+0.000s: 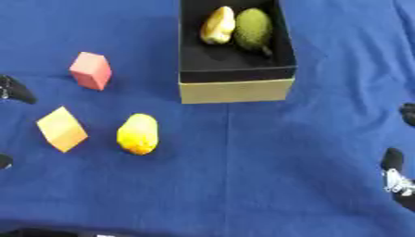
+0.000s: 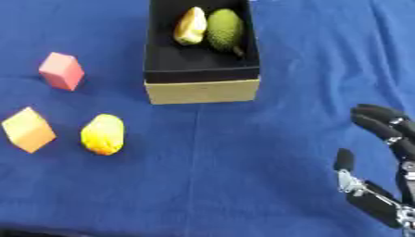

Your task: Pick up objects on the table and place them in the box.

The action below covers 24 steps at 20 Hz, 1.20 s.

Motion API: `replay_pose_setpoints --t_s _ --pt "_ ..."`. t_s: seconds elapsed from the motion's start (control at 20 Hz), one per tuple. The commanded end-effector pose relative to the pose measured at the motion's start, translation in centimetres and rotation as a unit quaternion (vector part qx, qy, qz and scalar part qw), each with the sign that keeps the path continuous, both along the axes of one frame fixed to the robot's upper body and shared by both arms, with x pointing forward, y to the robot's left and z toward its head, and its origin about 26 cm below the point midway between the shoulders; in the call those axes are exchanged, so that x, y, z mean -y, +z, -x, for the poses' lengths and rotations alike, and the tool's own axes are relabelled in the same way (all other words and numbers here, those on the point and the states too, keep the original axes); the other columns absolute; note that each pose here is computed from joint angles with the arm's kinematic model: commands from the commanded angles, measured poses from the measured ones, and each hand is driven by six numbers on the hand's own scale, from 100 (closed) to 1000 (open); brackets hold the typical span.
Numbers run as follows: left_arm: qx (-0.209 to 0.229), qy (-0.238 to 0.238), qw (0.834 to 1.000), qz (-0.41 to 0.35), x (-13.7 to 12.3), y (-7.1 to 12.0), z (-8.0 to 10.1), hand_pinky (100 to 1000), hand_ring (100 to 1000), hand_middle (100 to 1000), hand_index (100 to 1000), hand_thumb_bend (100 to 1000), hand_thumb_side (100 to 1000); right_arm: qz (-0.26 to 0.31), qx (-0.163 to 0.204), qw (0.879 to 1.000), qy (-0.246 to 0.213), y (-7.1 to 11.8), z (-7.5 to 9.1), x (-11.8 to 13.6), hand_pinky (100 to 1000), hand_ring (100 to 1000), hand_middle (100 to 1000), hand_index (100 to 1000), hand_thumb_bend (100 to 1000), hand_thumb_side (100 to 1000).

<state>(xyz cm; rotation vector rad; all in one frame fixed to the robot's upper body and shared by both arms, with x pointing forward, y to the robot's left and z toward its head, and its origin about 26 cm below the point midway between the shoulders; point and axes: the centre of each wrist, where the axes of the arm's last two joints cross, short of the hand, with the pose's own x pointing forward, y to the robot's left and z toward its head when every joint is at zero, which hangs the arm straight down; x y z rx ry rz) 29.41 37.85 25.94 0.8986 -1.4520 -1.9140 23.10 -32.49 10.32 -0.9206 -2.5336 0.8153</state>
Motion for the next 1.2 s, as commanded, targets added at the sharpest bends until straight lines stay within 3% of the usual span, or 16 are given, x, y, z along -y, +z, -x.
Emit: replay_pose_setpoints --t_s 0.05,0.4,0.45,0.5,0.9,1.2 --pt "0.011 -0.009 1.0 -0.014 -0.2 1.2 -0.3 858 805 748 861 553 142 -0.016 0.023 0.999 0.025 0.7 -0.2 0.0 793 802 754 846 100 337" --pt "-0.001 -0.025 1.0 -0.006 -0.3 0.8 -1.5 858 798 741 863 521 104 -0.026 0.027 0.999 0.035 1.7 -0.8 0.2 793 801 753 845 100 332" --pt "-0.001 -0.029 1.0 -0.004 -0.2 0.8 -1.6 858 797 741 862 493 136 -0.028 0.027 0.999 0.036 1.8 -0.9 0.3 792 800 752 844 100 324" --pt "-0.001 -0.034 0.999 -0.001 -0.1 0.8 -1.7 859 797 741 862 513 106 -0.03 0.027 0.999 0.036 1.9 -1.0 0.3 791 800 752 844 100 347" --pt "-0.02 -0.057 0.998 -0.008 0.5 0.6 -2.1 866 805 757 868 532 153 -0.046 0.031 0.997 0.045 2.8 -1.5 0.5 787 795 747 842 100 388" --pt "-0.046 -0.06 0.997 -0.026 0.6 -0.3 -2.4 867 808 765 861 529 140 -0.058 0.037 0.996 0.057 3.7 -2.0 0.6 784 792 745 841 100 433"
